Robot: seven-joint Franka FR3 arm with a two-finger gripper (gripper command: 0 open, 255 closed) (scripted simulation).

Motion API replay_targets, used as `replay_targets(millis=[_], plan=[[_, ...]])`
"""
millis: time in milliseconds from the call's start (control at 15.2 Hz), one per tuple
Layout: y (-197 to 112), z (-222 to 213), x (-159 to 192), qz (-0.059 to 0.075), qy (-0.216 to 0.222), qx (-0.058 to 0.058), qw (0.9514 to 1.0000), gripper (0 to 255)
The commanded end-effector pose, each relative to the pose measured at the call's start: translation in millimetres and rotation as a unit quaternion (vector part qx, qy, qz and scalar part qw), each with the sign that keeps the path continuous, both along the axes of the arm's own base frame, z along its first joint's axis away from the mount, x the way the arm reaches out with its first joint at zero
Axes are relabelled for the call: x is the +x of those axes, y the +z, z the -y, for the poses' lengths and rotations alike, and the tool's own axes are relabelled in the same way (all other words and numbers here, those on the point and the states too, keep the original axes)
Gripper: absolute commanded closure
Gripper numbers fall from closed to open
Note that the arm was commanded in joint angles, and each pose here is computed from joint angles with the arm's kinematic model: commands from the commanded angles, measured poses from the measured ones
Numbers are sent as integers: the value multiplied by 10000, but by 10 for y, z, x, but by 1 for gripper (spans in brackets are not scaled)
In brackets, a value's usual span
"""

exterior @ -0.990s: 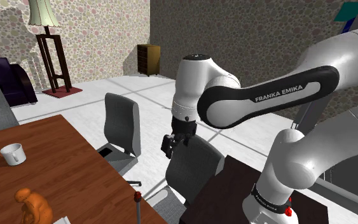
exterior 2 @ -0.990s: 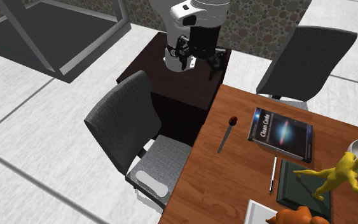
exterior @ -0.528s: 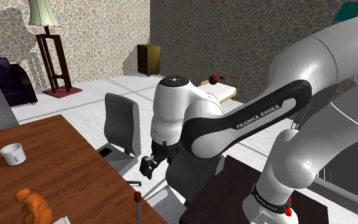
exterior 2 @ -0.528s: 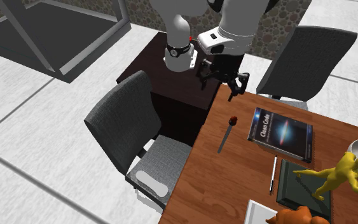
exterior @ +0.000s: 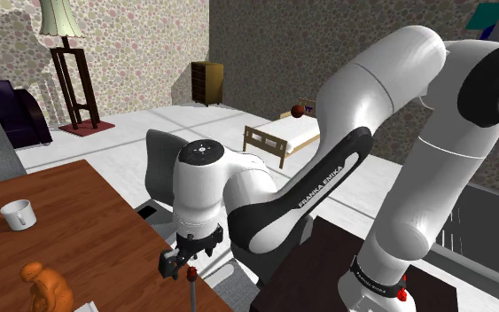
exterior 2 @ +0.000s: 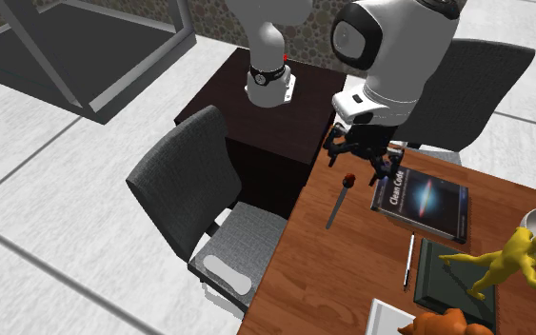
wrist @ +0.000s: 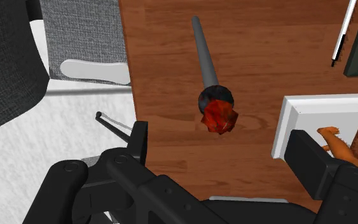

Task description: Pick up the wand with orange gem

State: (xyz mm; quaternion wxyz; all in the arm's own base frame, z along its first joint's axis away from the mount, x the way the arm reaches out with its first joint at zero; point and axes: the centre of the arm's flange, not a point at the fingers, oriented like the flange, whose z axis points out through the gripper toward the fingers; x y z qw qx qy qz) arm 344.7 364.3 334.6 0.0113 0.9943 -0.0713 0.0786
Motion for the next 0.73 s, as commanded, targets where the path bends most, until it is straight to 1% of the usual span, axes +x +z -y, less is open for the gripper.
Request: replay_targets(millis=[0, 330, 462, 528, 660], plan=[[-99, -27, -8, 14, -11, 8, 10000, 0], [-393, -27, -8, 14, -11, 8, 10000, 0], [-393, -27, -8, 14, -11, 8, 10000, 0], [-390, -24, -11, 14, -11, 8, 10000, 255], [-389, -23, -10, 14, -11, 8, 10000, 255]])
